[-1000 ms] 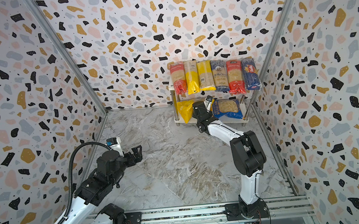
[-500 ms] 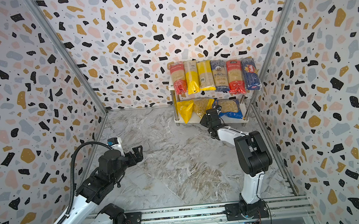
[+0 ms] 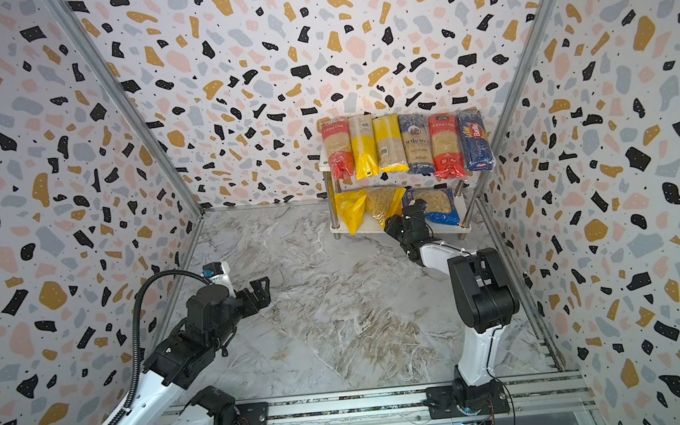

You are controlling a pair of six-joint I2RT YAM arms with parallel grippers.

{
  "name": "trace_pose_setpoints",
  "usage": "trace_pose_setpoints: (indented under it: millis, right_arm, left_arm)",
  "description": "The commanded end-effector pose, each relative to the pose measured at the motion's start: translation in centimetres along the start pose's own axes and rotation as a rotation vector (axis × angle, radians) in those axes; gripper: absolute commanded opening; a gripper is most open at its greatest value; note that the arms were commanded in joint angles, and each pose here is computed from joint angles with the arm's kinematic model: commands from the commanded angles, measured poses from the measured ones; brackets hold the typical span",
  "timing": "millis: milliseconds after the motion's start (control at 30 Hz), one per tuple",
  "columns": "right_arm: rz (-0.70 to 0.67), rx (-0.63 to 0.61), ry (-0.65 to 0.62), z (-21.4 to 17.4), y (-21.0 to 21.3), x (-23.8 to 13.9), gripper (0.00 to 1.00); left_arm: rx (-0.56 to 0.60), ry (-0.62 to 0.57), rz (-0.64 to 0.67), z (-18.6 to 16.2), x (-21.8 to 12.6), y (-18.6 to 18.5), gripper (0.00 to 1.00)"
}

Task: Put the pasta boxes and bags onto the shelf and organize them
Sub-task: 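Push the fusilli bag deeper beside the orecchiette bag with the right gripper, then adjust the fusilli bag on the lower shelf and open the right gripper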

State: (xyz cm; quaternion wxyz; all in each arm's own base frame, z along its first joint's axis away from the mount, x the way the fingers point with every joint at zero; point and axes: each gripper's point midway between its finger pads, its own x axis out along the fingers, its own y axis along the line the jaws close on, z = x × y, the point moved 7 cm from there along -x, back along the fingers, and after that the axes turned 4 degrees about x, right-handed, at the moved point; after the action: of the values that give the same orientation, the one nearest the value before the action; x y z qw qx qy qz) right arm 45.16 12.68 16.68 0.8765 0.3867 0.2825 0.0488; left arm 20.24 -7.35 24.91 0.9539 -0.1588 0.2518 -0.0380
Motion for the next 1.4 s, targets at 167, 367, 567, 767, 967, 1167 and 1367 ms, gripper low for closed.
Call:
trace_pose_setpoints:
  millis: [167,367,567,767,967,1167,1367]
  right_arm:
    - [0.019,0.015,0.024,0.0,0.6,0.9,0.44]
    - [0.026,0.014,0.048,-0.1,0.6,2.0,0.40]
    - [0.031,0.008,0.055,-0.1,0.7,2.6,0.27]
    - [0.029,0.014,0.064,0.2,0.1,2.7,0.00]
    - [0.028,0.016,0.046,0.7,-0.2,2.0,0.00]
    - [0.032,0.001,0.006,2.2,0.1,0.6,0.00]
    - [0.021,-0.027,-0.044,5.3,1.0,-0.6,0.00]
  left_arm:
    - [-0.009,-0.009,0.008,-0.3,-0.3,0.5,1.00]
    - [-0.008,-0.015,0.015,-0.4,-0.6,0.8,0.99]
    - [-0.008,-0.019,0.020,-0.2,-0.6,0.7,1.00]
    - [-0.008,-0.013,0.019,-0.2,-0.3,0.6,0.99]
    - [-0.014,-0.011,0.018,-0.2,-0.2,0.6,0.99]
    - [-0.015,-0.013,0.016,-0.1,-0.2,0.5,1.00]
    - [-0.017,-0.013,0.011,0.0,-0.1,0.4,1.00]
